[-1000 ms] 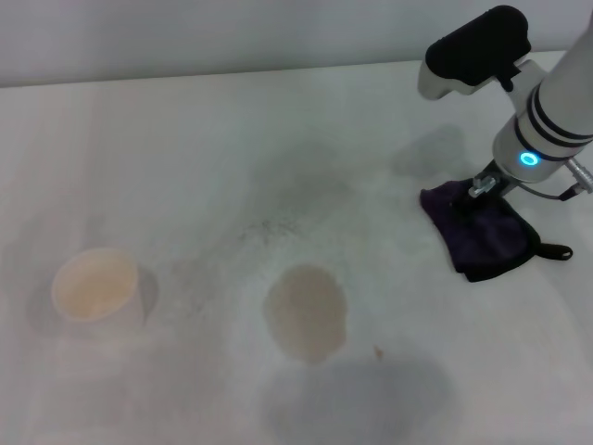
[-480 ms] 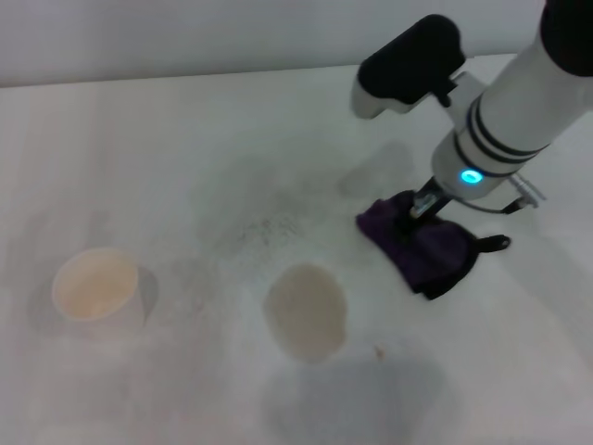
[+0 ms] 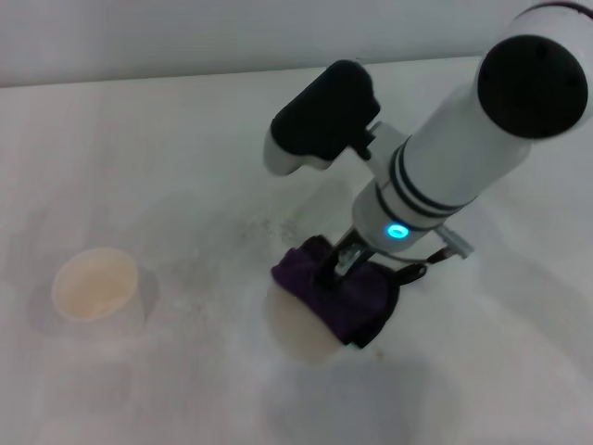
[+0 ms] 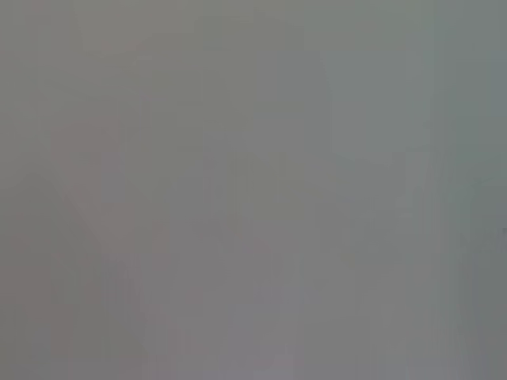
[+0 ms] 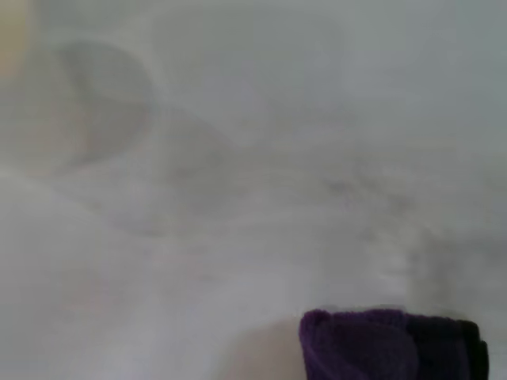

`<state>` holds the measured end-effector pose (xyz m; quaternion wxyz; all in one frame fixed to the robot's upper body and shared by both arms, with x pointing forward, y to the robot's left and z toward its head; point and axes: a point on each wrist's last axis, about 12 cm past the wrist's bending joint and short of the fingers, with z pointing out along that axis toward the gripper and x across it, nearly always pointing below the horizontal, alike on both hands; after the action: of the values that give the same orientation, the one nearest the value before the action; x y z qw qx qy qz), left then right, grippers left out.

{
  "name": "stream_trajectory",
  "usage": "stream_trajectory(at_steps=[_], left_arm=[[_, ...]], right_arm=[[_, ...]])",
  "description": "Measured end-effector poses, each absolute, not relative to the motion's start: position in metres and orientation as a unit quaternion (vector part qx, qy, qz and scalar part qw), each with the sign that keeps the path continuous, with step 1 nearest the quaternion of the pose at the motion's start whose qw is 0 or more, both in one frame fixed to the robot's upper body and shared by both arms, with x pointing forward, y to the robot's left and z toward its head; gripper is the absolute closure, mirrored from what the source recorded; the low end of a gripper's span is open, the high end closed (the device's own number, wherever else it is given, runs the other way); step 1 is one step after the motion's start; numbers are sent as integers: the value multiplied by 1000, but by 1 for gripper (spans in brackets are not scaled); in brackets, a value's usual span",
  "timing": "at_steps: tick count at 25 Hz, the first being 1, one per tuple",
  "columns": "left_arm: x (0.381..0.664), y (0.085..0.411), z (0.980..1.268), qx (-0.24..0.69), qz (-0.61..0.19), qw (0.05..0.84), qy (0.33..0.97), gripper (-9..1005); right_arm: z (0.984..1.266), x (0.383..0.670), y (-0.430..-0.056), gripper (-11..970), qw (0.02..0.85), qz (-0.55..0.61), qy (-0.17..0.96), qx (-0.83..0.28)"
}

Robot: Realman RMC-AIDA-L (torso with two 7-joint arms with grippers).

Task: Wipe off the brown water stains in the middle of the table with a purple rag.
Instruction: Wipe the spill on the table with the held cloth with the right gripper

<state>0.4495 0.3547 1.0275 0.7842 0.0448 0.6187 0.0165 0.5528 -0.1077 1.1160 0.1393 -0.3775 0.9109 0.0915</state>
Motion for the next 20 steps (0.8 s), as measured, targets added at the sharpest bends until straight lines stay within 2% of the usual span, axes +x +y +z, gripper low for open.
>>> stream_trajectory(at_steps=[8, 20], left_arm=[[450, 355, 1025, 45, 17, 778, 626, 113], [448, 355, 1024, 44, 18, 776, 629, 112]], right_arm=[[1118, 531, -97, 903, 149, 121, 897, -399], [1106, 503, -78, 902, 135, 156, 871, -445]])
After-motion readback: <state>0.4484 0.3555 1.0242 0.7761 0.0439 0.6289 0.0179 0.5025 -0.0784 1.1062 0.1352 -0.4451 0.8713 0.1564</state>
